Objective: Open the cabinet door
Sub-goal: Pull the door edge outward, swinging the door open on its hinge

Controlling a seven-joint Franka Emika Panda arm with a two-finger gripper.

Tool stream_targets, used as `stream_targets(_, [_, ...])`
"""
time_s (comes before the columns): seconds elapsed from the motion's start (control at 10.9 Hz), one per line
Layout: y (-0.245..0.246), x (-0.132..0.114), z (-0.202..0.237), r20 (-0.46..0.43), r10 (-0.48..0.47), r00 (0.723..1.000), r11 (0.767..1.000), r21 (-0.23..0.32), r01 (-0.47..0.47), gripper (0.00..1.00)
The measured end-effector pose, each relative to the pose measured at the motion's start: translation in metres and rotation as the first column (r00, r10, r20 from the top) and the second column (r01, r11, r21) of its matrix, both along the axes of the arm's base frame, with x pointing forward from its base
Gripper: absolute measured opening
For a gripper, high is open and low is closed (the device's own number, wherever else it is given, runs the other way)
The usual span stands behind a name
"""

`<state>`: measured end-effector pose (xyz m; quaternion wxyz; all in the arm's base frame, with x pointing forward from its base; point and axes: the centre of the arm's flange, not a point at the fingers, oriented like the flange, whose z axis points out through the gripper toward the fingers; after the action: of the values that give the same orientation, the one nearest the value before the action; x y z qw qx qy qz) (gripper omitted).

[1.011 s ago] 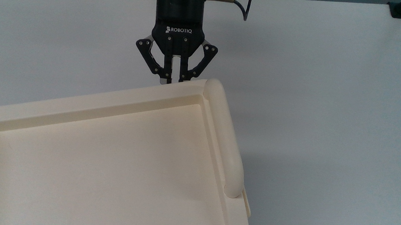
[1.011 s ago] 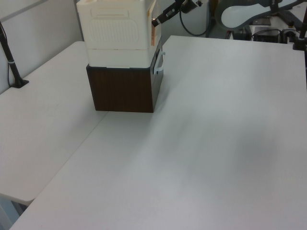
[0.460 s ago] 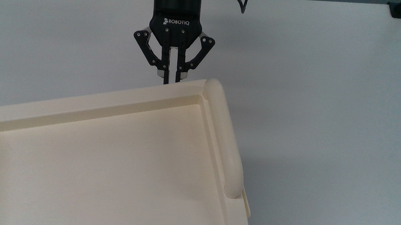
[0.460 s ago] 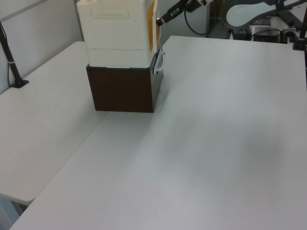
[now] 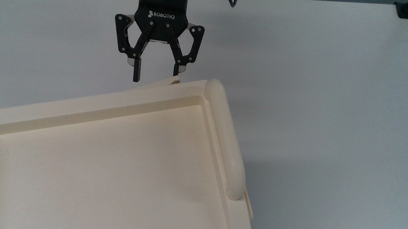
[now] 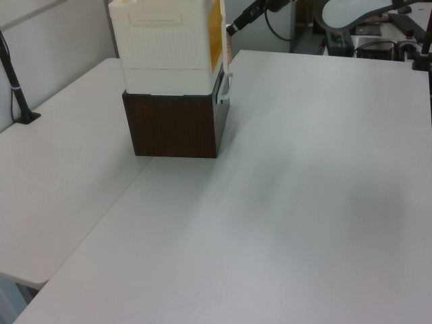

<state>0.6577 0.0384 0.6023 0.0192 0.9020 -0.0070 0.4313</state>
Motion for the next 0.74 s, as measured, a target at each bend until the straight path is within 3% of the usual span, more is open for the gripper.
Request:
stream_targets(0.37, [-0.02, -0.012, 0.01, -0.092, -0.054, 0.994, 0.998, -0.016, 0.053, 0.72])
stream_targets(0.74, [-0.046, -0.028, 0.015, -0.218, -0.124, 0.968, 0.992, -0.04, 0.118, 0.79])
